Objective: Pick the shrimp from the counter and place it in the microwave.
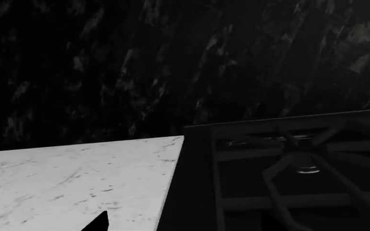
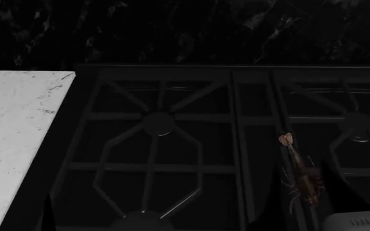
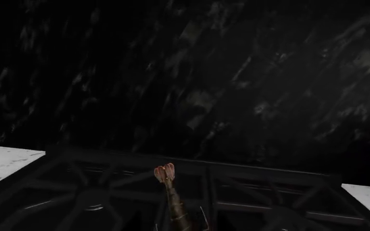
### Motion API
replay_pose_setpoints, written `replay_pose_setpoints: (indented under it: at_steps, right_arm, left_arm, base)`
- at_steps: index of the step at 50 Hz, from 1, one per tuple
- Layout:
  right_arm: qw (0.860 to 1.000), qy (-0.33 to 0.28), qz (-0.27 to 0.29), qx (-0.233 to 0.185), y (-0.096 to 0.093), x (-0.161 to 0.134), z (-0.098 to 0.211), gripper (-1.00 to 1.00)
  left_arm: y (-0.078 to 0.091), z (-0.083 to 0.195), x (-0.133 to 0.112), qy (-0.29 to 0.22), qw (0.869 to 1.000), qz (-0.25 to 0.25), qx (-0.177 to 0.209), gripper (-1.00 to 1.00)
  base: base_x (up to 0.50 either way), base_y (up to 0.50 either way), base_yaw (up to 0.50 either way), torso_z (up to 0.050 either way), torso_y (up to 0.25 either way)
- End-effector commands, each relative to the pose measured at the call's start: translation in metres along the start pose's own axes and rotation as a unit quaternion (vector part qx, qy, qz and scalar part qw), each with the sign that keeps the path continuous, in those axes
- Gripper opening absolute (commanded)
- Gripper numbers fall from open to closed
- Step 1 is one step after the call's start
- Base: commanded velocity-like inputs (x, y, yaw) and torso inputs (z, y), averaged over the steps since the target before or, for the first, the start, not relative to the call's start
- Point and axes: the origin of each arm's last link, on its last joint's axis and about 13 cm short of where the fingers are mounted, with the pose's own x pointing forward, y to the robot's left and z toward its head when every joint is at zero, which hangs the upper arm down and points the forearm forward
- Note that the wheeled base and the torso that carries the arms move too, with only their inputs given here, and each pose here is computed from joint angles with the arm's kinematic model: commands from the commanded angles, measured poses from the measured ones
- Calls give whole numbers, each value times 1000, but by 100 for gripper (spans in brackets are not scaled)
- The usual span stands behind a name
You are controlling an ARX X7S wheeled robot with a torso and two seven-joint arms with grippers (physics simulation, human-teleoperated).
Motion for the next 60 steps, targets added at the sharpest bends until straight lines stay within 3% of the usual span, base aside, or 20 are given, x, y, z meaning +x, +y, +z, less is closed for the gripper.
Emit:
replay_pose_setpoints:
  at_steps: [1, 25, 26, 27, 60]
  right_arm:
    - [998, -51, 0, -21, -4, 0, 19, -100]
    - [987, -136, 14, -86, -7, 1, 96, -100]
    - [986, -131, 31, -96, -4, 14, 113, -100]
    - [979, -177, 22, -102, -4, 14, 132, -100]
    - [976, -199, 25, -83, -17, 38, 199, -100]
  left_arm:
    - [4, -6, 4, 15, 1000, 0, -13, 100]
    - [0, -7, 6, 16, 1000, -1, -13, 100]
    - [1, -9, 9, 17, 1000, -1, -12, 100]
    - [0, -9, 9, 17, 1000, -1, -12, 100]
    - [-2, -8, 9, 17, 1000, -5, -12, 100]
  base:
    - [0, 0, 0, 0, 0]
    - [1, 0, -1, 0, 0]
    - [0, 0, -3, 0, 0]
    - [0, 0, 0, 0, 0]
    - [3, 0, -2, 0, 0]
